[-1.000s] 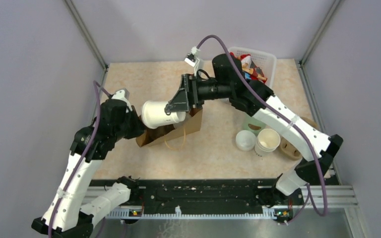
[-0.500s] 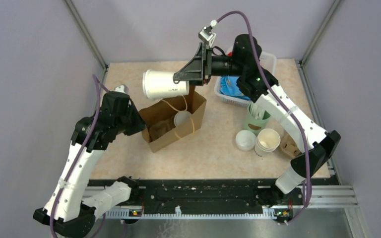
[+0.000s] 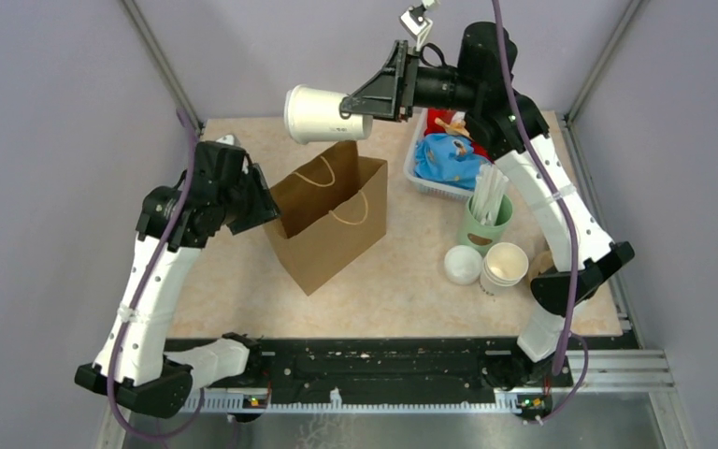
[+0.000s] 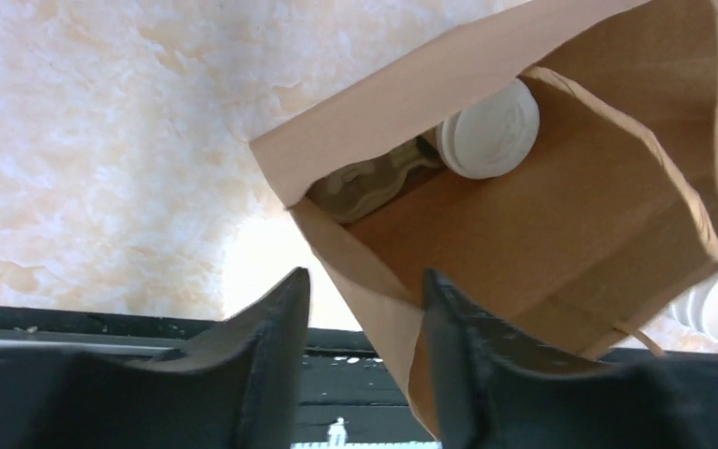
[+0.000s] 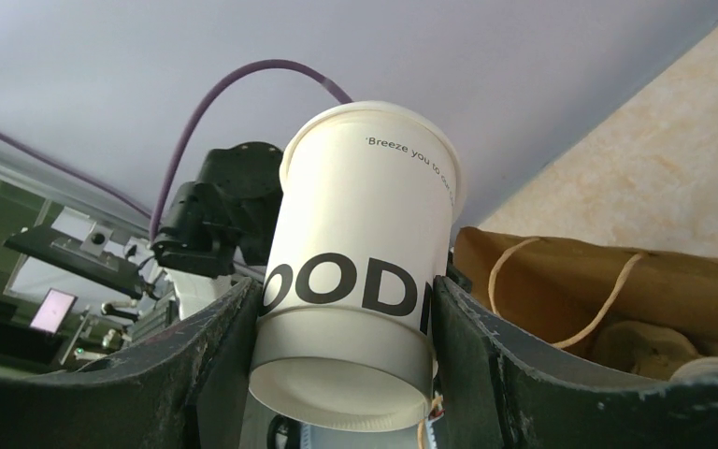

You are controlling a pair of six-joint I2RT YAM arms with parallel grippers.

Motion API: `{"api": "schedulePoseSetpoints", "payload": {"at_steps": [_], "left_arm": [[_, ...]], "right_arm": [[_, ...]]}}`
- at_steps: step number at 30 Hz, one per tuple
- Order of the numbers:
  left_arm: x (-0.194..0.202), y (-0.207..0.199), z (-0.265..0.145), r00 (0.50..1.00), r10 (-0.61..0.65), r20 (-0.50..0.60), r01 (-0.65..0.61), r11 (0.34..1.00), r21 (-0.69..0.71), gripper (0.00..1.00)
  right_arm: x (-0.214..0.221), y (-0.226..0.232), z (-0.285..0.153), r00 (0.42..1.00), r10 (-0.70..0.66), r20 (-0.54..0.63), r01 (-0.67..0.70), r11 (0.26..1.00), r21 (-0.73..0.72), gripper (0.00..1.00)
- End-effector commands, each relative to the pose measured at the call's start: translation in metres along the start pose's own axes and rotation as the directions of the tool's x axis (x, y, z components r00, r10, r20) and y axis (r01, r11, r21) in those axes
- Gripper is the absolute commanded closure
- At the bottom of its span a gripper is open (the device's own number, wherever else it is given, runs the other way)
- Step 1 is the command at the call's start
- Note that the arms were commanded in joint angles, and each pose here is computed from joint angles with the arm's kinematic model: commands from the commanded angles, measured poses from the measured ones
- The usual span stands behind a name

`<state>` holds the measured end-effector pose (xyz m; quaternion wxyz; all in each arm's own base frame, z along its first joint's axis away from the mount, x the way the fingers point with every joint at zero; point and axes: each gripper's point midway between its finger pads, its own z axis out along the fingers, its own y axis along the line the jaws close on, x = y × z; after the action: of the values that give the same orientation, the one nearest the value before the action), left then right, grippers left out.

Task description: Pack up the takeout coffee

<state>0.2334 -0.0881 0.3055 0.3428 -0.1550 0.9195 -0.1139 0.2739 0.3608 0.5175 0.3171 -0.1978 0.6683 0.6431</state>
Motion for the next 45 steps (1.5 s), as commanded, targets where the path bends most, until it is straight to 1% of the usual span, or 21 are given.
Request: {"api": "schedulePoseSetpoints", "payload": {"at_steps": [1, 2, 6, 8, 10, 11, 13, 15, 17, 18, 19, 20, 23, 27, 30, 32, 36, 38, 45], "left_arm": [[-0.004, -0.005, -0.027, 0.999, -0.01, 0.032, 0.008, 0.998, 0.064, 0.37], [-0.005, -0.009, -0.033, 0.999, -0.02, 0.036, 0.016, 0.996, 0.089, 0.32], [-0.021, -0.025, -0.067, 0.996, -0.04, 0.082, 0.025, 0.983, 0.182, 0.19], [-0.037, -0.041, -0.089, 0.989, -0.056, 0.135, 0.019, 0.965, 0.262, 0.13], [-0.055, -0.066, -0.116, 0.979, -0.084, 0.183, 0.006, 0.92, 0.393, 0.09], [-0.064, -0.079, -0.131, 0.971, -0.112, 0.211, 0.001, 0.885, 0.465, 0.07], [-0.083, -0.109, -0.162, 0.948, -0.175, 0.265, -0.029, 0.782, 0.622, 0.02], [-0.093, -0.135, -0.194, 0.927, -0.241, 0.289, -0.075, 0.634, 0.77, 0.02], [-0.101, -0.148, -0.22, 0.902, -0.32, 0.29, -0.097, 0.504, 0.858, 0.02], [-0.103, -0.152, -0.23, 0.892, -0.35, 0.286, -0.105, 0.453, 0.885, 0.02], [-0.106, -0.155, -0.236, 0.888, -0.37, 0.272, -0.102, 0.418, 0.903, 0.02], [-0.108, -0.158, -0.237, 0.888, -0.382, 0.255, -0.091, 0.398, 0.913, 0.01], [-0.112, -0.164, -0.236, 0.892, -0.408, 0.196, -0.039, 0.361, 0.932, 0.01], [-0.115, -0.171, -0.223, 0.893, -0.441, 0.086, 0.064, 0.314, 0.947, 0.01], [-0.112, -0.172, -0.212, 0.898, -0.438, 0.054, 0.105, 0.331, 0.938, 0.02], [-0.112, -0.172, -0.209, 0.898, -0.438, 0.044, 0.117, 0.335, 0.935, 0.01], [-0.106, -0.183, -0.208, 0.921, -0.39, -0.011, 0.128, 0.275, 0.953, 0.01], [-0.103, -0.187, -0.21, 0.931, -0.364, -0.019, 0.118, 0.251, 0.961, 0.01], [-0.095, -0.192, -0.213, 0.949, -0.314, -0.04, 0.107, 0.201, 0.974, 0.01]], "right_arm": [[0.001, 0.001, -0.004, 0.999, -0.043, -0.004, 0.043, 0.999, 0.007, 0.53], [0.001, 0.0, -0.005, 0.999, -0.05, -0.004, 0.05, 0.999, 0.008, 0.53], [0.001, -0.001, -0.007, 0.997, -0.078, -0.007, 0.078, 0.997, 0.005, 0.53], [0.001, -0.002, -0.009, 0.997, -0.083, -0.01, 0.083, 0.997, -0.002, 0.53], [0.001, -0.001, -0.01, 0.996, -0.089, -0.01, 0.088, 0.996, -0.011, 0.53], [0.0, 0.001, -0.011, 0.996, -0.093, -0.011, 0.093, 0.996, -0.018, 0.53], [-0.002, 0.006, -0.016, 0.994, -0.109, -0.006, 0.108, 0.994, -0.034, 0.53], [-0.004, 0.015, -0.022, 0.991, -0.131, 0.001, 0.131, 0.99, -0.061, 0.53], [-0.008, 0.027, -0.03, 0.99, -0.143, 0.016, 0.144, 0.985, -0.099, 0.53], [-0.009, 0.034, -0.034, 0.989, -0.148, 0.022, 0.149, 0.981, -0.126, 0.53], [-0.01, 0.04, -0.039, 0.988, -0.149, 0.031, 0.152, 0.978, -0.146, 0.54], [-0.012, 0.046, -0.043, 0.987, -0.152, 0.042, 0.157, 0.974, -0.162, 0.54], [-0.011, 0.06, -0.052, 0.986, -0.161, 0.048, 0.168, 0.965, -0.202, 0.54], [-0.006, 0.078, -0.06, 0.984, -0.173, 0.046, 0.179, 0.95, -0.256, 0.55], [-0.005, 0.08, -0.061, 0.984, -0.173, 0.043, 0.178, 0.947, -0.266, 0.56], [-0.004, 0.084, -0.063, 0.983, -0.178, 0.047, 0.184, 0.94, -0.287, 0.56], [0.0, 0.085, -0.064, 0.984, -0.175, 0.039, 0.178, 0.932, -0.317, 0.58], [0.002, 0.083, -0.063, 0.984, -0.174, 0.033, 0.175, 0.931, -0.319, 0.58], [0.007, 0.077, -0.062, 0.986, -0.167, 0.013, 0.162, 0.934, -0.319, 0.59]]}}
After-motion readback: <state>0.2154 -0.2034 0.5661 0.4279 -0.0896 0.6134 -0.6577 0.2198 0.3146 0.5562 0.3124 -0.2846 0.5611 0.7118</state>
